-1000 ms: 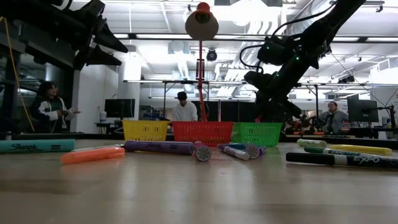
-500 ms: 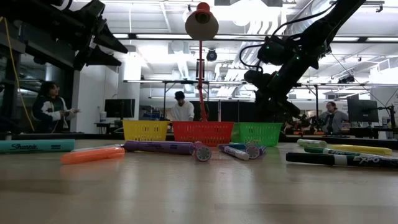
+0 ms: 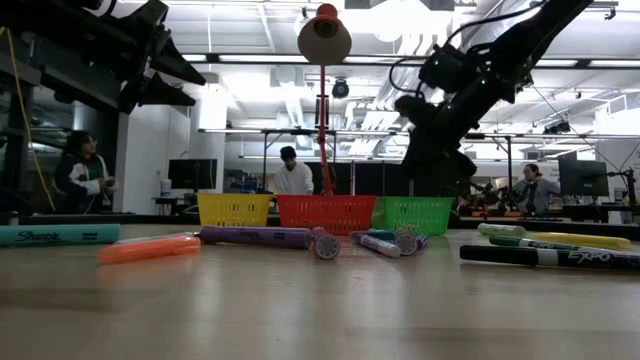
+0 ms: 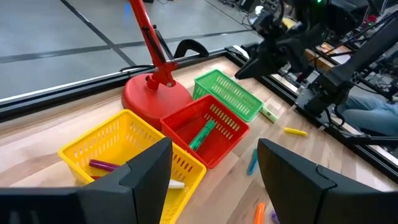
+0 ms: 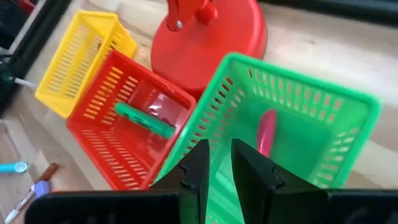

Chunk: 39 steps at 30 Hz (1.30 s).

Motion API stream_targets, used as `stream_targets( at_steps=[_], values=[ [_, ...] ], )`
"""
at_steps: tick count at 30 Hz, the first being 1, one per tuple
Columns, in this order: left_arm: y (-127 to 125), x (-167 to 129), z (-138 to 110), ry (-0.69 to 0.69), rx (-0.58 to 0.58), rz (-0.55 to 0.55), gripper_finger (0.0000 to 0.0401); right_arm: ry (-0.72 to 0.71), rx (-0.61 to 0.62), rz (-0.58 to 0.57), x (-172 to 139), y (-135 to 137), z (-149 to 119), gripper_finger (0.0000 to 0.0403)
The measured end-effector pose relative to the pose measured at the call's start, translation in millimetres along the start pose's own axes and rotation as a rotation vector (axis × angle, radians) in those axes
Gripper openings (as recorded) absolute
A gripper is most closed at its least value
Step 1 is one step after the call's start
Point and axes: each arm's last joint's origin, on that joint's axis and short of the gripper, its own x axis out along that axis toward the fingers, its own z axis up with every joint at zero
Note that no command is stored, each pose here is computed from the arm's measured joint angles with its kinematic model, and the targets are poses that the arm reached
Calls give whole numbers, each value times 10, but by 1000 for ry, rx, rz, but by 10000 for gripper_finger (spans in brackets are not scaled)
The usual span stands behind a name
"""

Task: Pick & Place Markers
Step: Put the yellow pen into the green bin

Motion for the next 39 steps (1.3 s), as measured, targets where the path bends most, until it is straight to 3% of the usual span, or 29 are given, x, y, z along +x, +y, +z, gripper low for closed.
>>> stream_targets(
  at_steps=[6,21,31,39],
  values=[
    [-1,0,-1,2,-1,-5,232,55,-27,-30,-222,5,-51,57],
    [-9,-1,-5,18,-1,-31,232,405,-56,-152,-813,78,-541,57],
    [-15,-1,-9,30,-2,-53,232,616,-135,-187,-868,270,-888,57],
    [-22,-1,-12,42,-2,-75,232,672,-240,-285,-793,375,-1091,74]
  ],
)
